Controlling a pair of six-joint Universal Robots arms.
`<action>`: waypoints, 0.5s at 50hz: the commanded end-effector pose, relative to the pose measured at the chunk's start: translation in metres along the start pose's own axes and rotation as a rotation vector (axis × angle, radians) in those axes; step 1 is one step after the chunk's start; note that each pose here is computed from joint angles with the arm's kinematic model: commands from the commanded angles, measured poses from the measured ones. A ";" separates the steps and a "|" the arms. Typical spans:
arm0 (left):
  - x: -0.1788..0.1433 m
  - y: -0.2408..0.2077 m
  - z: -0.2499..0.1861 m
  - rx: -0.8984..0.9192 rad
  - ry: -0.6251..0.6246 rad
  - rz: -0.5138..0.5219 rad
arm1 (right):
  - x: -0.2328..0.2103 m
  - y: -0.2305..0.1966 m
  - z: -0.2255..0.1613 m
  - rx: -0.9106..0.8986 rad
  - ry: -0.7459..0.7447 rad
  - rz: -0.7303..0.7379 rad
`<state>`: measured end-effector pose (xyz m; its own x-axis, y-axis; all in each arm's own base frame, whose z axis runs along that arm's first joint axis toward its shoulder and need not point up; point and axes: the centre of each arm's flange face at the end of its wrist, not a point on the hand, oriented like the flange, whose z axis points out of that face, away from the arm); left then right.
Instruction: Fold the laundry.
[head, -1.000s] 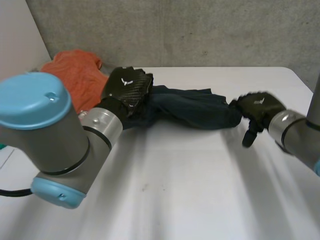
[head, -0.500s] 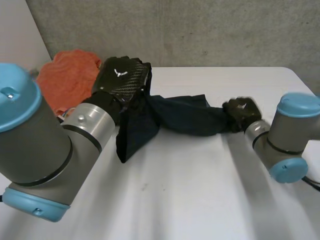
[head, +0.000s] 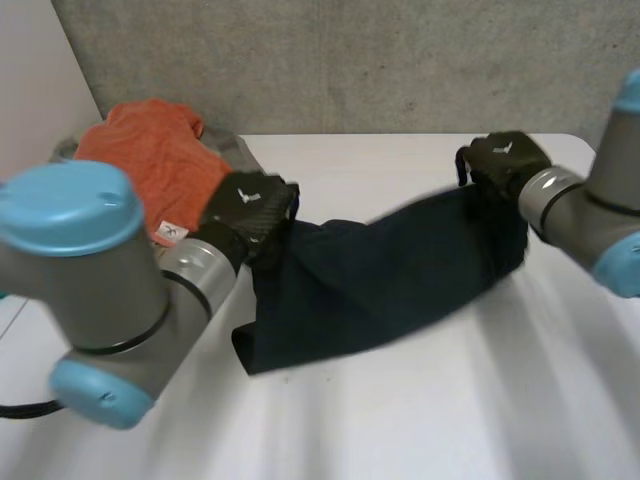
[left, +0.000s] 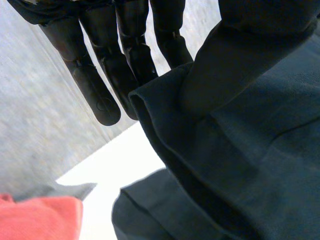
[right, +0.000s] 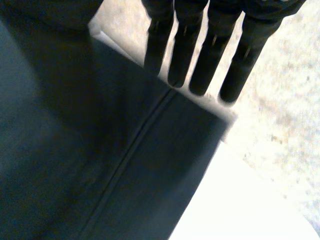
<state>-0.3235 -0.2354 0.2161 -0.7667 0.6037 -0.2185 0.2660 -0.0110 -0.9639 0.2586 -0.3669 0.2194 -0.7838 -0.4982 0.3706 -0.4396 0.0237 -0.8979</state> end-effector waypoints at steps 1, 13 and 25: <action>-0.005 0.025 0.031 -0.049 -0.012 -0.004 | 0.007 0.020 0.019 -0.003 0.153 -0.023; -0.009 0.024 0.021 -0.062 -0.014 -0.016 | 0.000 -0.005 -0.065 -0.078 0.023 -0.052; -0.005 0.034 0.015 -0.096 -0.001 -0.019 | -0.014 0.059 -0.061 -0.165 -0.135 -0.122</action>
<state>-0.3201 -0.2529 0.1863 -0.7752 0.5985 -0.2022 0.2991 0.0657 -0.9520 0.2164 -0.2948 0.2053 -0.7068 -0.6006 0.3737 -0.5650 0.1613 -0.8092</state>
